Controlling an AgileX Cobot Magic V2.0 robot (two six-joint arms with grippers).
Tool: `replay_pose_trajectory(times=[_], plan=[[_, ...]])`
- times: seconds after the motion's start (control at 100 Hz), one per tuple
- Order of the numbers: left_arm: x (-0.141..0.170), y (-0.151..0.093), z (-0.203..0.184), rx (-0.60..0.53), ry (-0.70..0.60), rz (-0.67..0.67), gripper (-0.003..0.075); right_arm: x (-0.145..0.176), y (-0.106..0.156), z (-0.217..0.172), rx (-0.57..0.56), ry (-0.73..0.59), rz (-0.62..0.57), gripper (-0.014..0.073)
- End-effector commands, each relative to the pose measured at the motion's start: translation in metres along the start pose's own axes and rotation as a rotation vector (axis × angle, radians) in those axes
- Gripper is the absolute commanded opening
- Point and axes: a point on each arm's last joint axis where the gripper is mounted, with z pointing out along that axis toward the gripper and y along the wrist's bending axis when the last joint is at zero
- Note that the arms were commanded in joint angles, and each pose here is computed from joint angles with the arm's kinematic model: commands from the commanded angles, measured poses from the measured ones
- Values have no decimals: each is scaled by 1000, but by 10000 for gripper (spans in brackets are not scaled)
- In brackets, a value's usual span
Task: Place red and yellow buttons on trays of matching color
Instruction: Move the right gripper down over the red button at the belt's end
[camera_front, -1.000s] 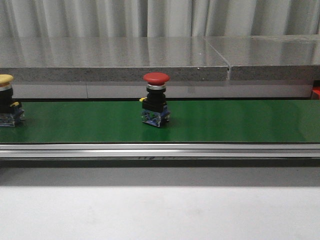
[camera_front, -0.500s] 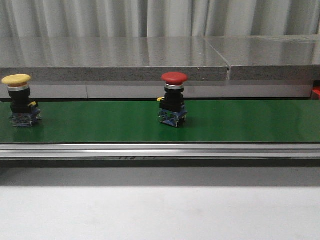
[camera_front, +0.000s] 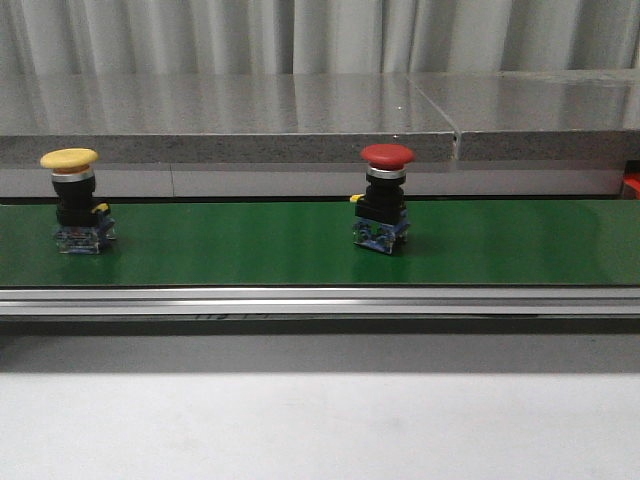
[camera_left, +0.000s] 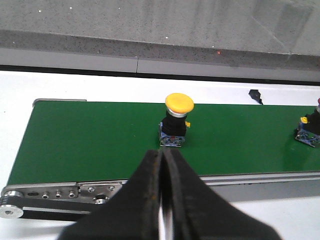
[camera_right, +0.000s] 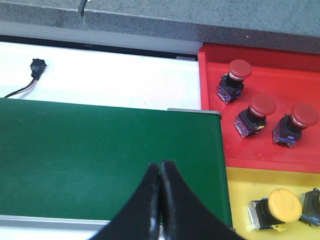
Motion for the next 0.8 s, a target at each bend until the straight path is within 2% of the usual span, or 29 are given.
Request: replay_pose_trajectory(times=[0.0,0.07,0.14,0.26,0.33,0.57,0.79], plan=[[-13,-2,-2,8,-83,-14,-19,-14,-1,-7,8,-96,-15,-47],[-13,-2,-2,8,-83,-14,-19,-13,-1,-7,7,-88,-15,34],[-13,-2,-2,8,-83,-14,-19,-12,0,-7,6,-77,-15,177],[-13,-2,-2,8,-83,-14,-19,-11,0,-7,4,-65,-14,522],[-13,-2,-2,8,-83,-14,-19,-11,0,-7,3,-60,-13,667],[-13,-2,-2,8,-83,-14,-19,-6,5,-7,-29,-1,-19,636],[-13,-2,-2,8,-83,-14,-19,5,24,10,-133,161,-102,636]])
